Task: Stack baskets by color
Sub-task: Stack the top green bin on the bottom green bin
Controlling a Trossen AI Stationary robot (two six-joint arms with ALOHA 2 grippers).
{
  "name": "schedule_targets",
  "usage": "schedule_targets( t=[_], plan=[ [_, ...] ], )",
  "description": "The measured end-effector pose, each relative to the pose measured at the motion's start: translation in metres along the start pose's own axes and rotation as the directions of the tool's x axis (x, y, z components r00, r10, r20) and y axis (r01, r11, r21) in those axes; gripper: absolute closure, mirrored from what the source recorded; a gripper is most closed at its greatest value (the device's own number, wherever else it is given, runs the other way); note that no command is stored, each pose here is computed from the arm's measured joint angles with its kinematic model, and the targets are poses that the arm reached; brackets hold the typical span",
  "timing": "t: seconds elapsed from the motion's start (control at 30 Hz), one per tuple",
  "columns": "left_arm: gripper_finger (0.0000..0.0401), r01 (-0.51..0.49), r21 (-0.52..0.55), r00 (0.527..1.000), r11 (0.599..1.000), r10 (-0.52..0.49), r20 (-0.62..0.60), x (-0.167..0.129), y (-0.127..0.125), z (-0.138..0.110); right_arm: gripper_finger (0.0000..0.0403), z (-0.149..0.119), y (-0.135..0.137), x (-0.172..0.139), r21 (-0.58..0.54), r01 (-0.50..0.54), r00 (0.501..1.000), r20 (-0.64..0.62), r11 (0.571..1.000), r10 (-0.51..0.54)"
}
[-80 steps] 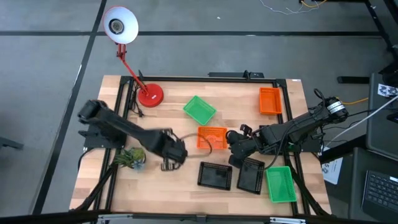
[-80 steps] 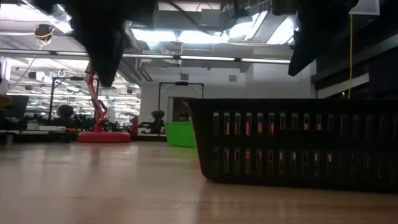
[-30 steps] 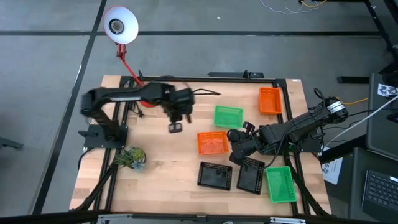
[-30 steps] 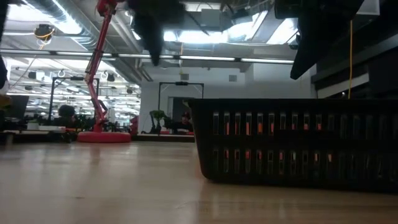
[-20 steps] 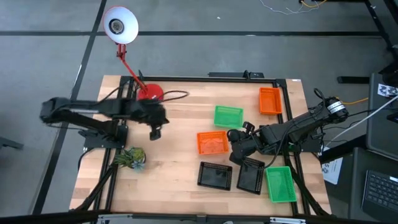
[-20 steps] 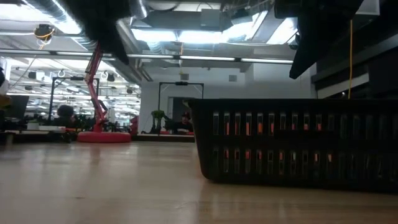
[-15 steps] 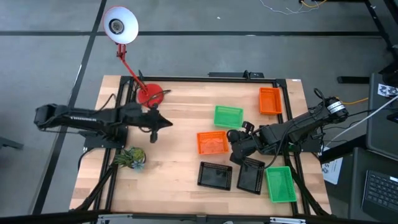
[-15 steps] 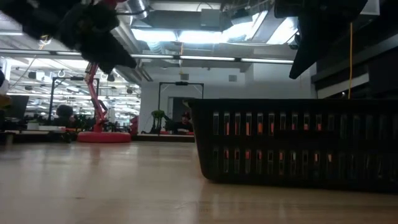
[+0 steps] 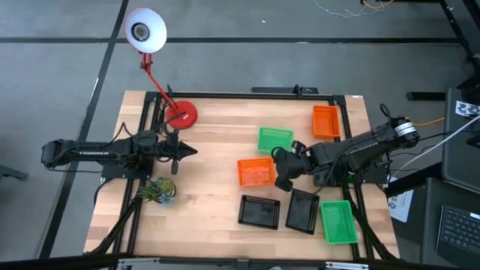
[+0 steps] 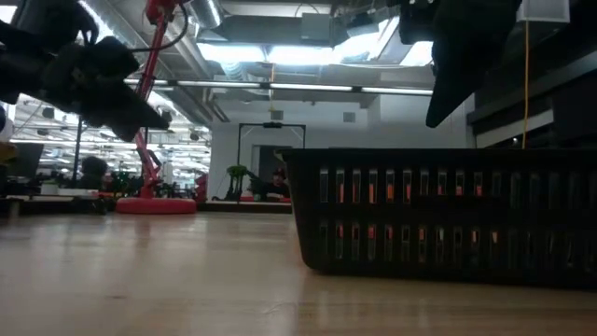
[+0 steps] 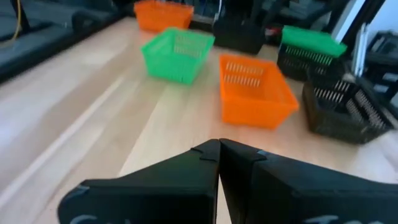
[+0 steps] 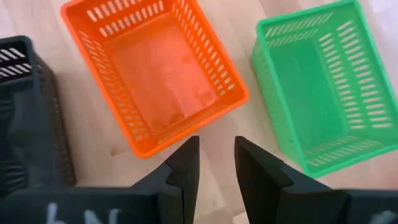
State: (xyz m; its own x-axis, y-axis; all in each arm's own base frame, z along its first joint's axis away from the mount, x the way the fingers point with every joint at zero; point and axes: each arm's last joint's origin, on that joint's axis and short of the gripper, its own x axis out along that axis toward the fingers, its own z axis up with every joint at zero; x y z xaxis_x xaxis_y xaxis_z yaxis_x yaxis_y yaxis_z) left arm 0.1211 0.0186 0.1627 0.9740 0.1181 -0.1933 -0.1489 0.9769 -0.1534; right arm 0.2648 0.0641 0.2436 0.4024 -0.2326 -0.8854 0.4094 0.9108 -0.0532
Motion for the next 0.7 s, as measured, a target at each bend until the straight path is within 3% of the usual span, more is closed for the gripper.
schedule_targets(
  t=[0.27,0.43,0.57,0.7],
  plan=[
    [0.0401,0.048,0.098,0.997,0.994,-0.054,0.063,-0.015,-0.003,0.000,0.0303,0.044,-0.033,0.006,-0.008,-0.016,0.998,0.053,1.000,0.016],
    [0.0401,0.038,0.110,0.992,0.993,-0.051,0.118,-0.018,-0.004,-0.006,0.0303,0.076,-0.065,0.019,-0.087,0.043,0.998,0.051,0.995,-0.039],
    [0.0401,0.034,0.156,0.991,0.987,-0.054,0.124,-0.019,-0.004,-0.006,0.0303,0.083,-0.078,0.043,-0.207,-0.026,0.999,-0.046,0.978,0.017],
    [0.0401,0.017,0.142,0.995,0.990,-0.031,0.096,-0.017,-0.004,-0.008,0.0303,0.075,-0.083,0.062,-0.220,-0.058,0.981,-0.191,0.974,0.015]
  ],
)
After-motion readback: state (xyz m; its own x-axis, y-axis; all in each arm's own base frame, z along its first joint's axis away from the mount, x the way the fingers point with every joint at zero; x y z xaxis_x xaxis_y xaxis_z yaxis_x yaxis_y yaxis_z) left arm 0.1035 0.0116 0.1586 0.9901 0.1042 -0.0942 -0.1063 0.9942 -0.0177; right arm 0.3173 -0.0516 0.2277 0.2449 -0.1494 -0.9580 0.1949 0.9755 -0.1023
